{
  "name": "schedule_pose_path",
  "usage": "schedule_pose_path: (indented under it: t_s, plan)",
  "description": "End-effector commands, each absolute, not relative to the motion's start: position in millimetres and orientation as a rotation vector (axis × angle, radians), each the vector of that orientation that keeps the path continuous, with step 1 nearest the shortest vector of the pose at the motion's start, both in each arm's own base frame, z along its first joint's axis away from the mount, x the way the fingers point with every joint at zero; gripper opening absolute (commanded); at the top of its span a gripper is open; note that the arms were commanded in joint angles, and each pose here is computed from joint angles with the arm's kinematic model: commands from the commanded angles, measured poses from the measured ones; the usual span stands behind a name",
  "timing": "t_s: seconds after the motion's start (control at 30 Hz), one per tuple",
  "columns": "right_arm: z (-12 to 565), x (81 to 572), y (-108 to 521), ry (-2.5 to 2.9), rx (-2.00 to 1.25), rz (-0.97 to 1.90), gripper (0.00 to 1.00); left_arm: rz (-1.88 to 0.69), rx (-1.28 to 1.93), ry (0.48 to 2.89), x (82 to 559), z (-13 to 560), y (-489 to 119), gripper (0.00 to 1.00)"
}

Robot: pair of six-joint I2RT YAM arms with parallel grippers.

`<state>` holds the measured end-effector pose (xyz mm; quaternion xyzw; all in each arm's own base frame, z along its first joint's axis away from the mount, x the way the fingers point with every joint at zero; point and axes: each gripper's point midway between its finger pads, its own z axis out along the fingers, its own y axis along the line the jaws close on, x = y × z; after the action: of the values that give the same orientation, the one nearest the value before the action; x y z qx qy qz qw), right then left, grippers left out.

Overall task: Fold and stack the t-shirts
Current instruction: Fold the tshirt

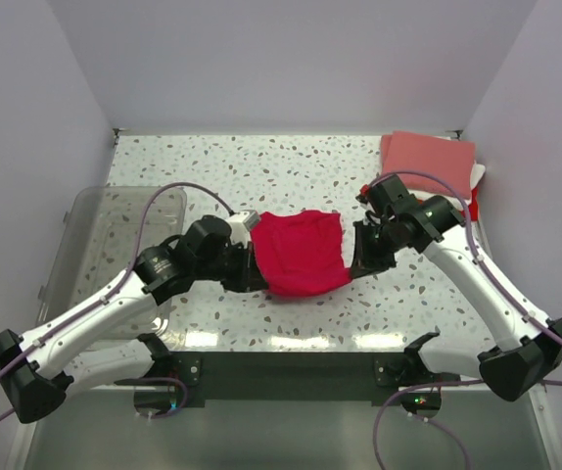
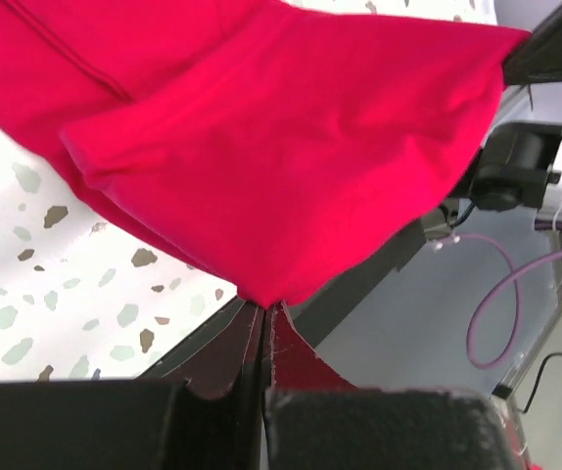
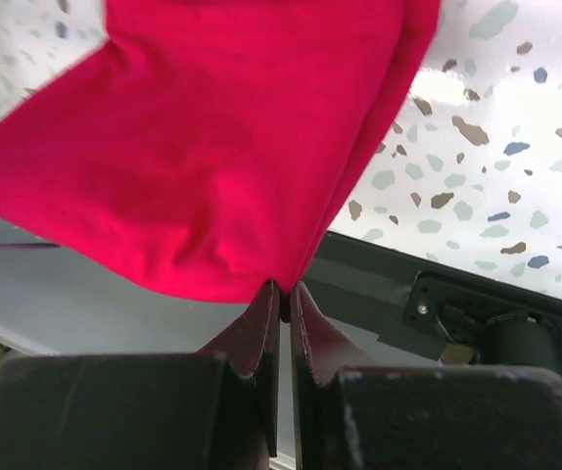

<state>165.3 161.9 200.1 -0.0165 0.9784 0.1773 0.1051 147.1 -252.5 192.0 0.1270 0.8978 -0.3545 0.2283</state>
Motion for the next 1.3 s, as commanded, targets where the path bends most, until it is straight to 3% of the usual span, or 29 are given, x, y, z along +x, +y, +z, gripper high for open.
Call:
schedule_pose_path:
  t_s: [0.0, 0.4, 0.8, 1.27]
  plan:
    - [225.8, 169.7, 162.4, 2.841, -0.031, 0.528, 0.00, -1.001, 0.244, 2.425, 158.5, 218.5, -259.9, 0.00]
    - [199.5, 252.1, 174.9, 2.750, 0.052, 0.370, 0.00, -0.746, 0.012, 2.524, 196.9, 170.3, -245.0, 0.00]
    - [190.6, 311.6, 179.0, 2.724, 0.048, 0.339, 0.00, -0.710, -0.057, 2.549, 225.6, 151.6, -234.4, 0.00]
    - [164.4, 379.6, 189.3, 2.735, 0.029, 0.306, 0.00, -0.653, -0.090, 2.550, 299.0, 133.1, -227.7, 0.00]
